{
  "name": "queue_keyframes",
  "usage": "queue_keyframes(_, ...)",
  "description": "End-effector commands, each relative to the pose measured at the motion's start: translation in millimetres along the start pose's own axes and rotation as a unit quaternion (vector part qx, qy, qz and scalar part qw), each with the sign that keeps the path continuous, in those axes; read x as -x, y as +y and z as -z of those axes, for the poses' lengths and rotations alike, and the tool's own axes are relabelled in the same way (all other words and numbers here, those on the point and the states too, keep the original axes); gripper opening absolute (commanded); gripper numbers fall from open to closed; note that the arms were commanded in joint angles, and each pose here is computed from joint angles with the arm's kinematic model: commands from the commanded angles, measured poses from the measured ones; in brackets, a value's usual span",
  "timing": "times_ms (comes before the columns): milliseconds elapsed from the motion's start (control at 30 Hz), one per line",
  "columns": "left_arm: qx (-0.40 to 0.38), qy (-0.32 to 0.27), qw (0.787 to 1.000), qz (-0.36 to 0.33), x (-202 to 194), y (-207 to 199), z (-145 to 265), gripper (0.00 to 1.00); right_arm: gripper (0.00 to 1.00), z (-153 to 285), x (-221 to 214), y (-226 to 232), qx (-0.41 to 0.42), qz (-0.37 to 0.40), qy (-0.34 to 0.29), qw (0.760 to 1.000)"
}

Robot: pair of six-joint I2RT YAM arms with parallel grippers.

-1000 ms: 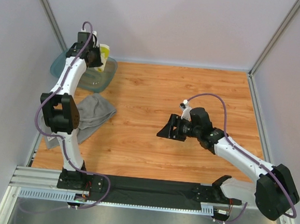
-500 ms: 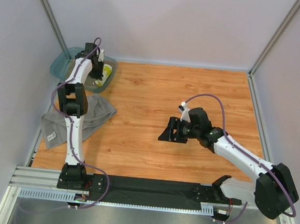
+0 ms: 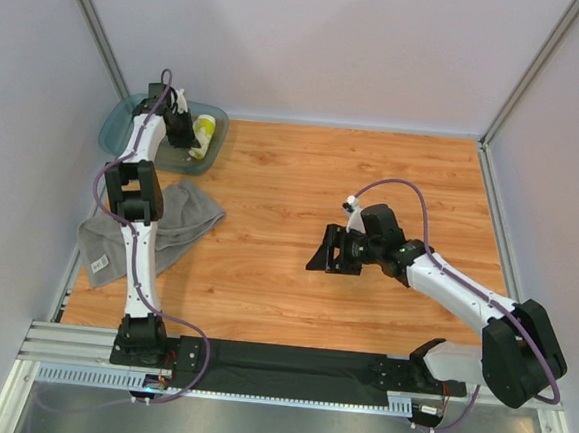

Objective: Roll the towels
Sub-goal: Place the rolled towel into the container

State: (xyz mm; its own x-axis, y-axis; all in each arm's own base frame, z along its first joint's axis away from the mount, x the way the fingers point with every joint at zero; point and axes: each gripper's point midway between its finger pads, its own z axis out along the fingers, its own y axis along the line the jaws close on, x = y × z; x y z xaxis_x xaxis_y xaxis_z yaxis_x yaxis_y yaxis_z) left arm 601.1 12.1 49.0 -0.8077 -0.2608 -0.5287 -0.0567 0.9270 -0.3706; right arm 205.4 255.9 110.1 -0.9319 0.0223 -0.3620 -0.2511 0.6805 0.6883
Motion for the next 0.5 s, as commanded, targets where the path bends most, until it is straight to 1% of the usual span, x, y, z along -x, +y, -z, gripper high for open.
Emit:
queue_keyframes(0, -0.03, -0.009, 0.999, 0.025, 6.2, -9.9, 16.0, 0.0, 0.69, 5.6, 14.2, 17.4, 0.025, 0.019, -0.011, 0.999)
queue_keyframes(67, -0.026, -0.009, 0.999, 0.016, 7.7, -12.3, 27.1, 0.0, 0.69, 7.6, 13.9, 20.7, 0.03, 0.02, -0.012, 0.999)
queue_keyframes(167, -0.032, 0.006, 0.999, 0.01, -1.1, -15.9, 34.3, 0.0, 0.69, 13.3, 13.5, 25.3, 0.037, 0.022, -0.017, 0.999)
queue_keyframes(233, -0.044, 0.025, 0.999, 0.013, -10.9, -19.7, 36.3, 0.0, 0.69, 16.9, 11.8, 27.2, 0.04, 0.023, -0.019, 0.999)
queue_keyframes(300, -0.039, 0.042, 0.998, 0.014, -20.3, -16.6, 35.8, 0.0, 0.69, 19.2, 9.6, 26.5, 0.039, 0.022, -0.019, 0.999)
queue_keyframes(467, -0.038, 0.063, 0.997, 0.015, -31.1, -14.9, 35.4, 0.0, 0.69, 24.3, 2.4, 25.6, 0.039, 0.023, -0.017, 0.999)
